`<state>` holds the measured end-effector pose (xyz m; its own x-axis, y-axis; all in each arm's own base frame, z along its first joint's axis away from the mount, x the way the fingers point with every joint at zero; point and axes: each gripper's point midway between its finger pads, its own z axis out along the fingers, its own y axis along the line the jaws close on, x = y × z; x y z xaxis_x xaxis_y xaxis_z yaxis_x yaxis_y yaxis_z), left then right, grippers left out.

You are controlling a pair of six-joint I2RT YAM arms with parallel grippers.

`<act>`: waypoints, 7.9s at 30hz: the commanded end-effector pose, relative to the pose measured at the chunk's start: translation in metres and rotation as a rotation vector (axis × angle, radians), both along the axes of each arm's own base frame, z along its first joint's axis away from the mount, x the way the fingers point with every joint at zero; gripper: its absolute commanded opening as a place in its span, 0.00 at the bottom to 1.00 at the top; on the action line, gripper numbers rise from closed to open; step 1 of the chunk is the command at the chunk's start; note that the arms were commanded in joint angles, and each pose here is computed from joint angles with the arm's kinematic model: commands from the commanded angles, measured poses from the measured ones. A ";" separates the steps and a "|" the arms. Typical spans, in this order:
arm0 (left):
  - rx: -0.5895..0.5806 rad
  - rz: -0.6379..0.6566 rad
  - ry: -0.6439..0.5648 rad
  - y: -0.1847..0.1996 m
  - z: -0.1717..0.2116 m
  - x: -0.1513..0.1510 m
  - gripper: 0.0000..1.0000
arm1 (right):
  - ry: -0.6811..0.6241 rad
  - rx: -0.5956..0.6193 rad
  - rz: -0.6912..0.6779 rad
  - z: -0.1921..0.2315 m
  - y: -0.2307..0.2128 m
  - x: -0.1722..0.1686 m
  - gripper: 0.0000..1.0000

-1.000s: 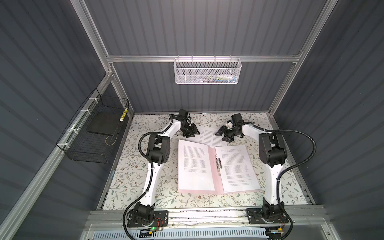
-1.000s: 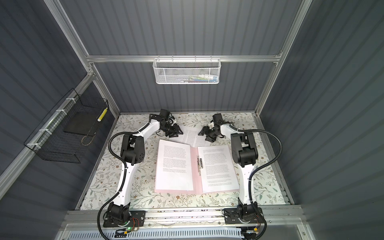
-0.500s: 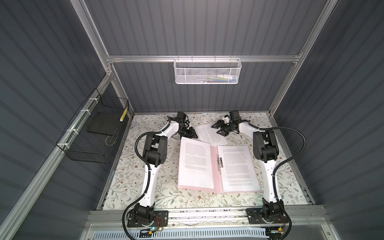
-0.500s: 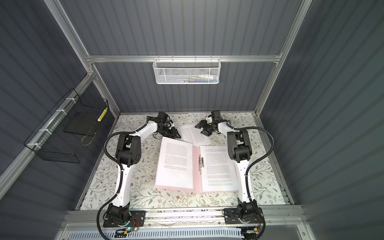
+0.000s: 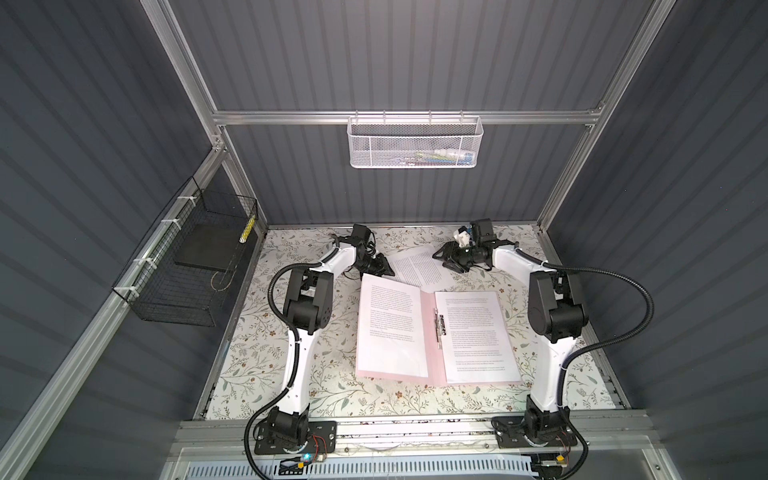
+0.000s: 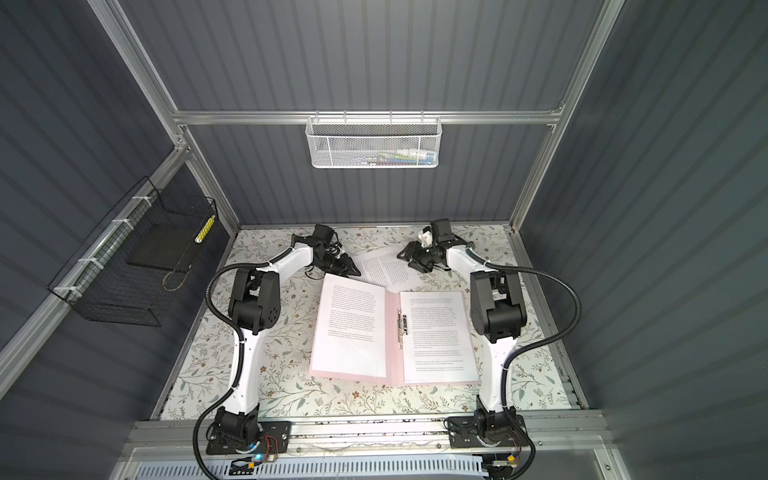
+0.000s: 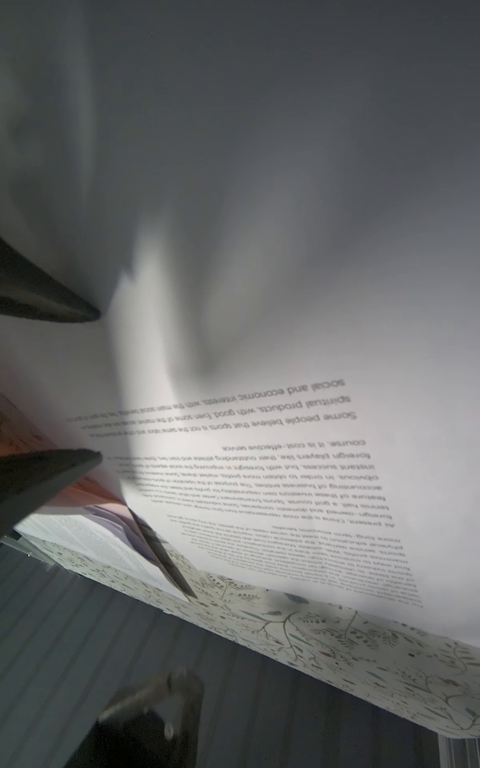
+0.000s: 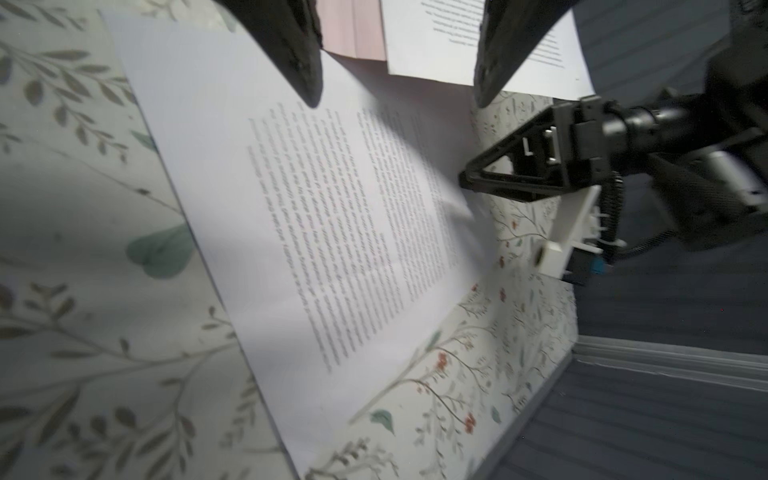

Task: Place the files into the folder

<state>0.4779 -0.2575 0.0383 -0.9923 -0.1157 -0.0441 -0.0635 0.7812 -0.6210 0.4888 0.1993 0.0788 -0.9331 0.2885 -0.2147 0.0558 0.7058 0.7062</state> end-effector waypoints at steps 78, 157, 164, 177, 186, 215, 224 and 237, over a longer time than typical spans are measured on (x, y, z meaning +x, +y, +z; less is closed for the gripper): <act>0.039 0.070 0.153 0.002 -0.076 -0.021 0.50 | 0.049 0.315 -0.253 -0.005 0.060 0.045 0.74; 0.192 -0.126 -0.591 0.103 0.166 -0.222 1.00 | 0.132 -0.698 0.400 -0.014 -0.148 -0.168 0.00; 0.199 -0.128 -0.586 0.103 0.165 -0.220 1.00 | 0.142 -0.682 0.406 -0.023 -0.145 -0.176 0.00; 0.197 -0.134 -0.572 0.102 0.161 -0.220 1.00 | 0.142 -0.741 0.409 -0.012 -0.165 -0.179 0.00; 0.199 -0.131 -0.575 0.102 0.162 -0.220 1.00 | 0.146 -0.742 0.488 -0.018 -0.150 -0.189 0.00; 0.185 -0.132 -0.577 0.101 0.163 -0.222 1.00 | 0.199 -0.648 0.407 -0.025 -0.135 -0.196 0.00; 0.181 -0.133 -0.580 0.100 0.164 -0.222 1.00 | 0.204 -0.637 0.368 -0.022 -0.133 -0.185 0.00; 0.178 -0.134 -0.582 0.100 0.164 -0.223 1.00 | 0.232 -0.612 0.362 -0.030 -0.130 -0.192 0.00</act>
<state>0.2608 -0.1551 0.2028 -0.8088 0.0468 -0.5862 0.3269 0.8645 -0.3819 0.3034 0.0668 0.0531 -0.9859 -0.1593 -0.0512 -0.1656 0.9731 0.1602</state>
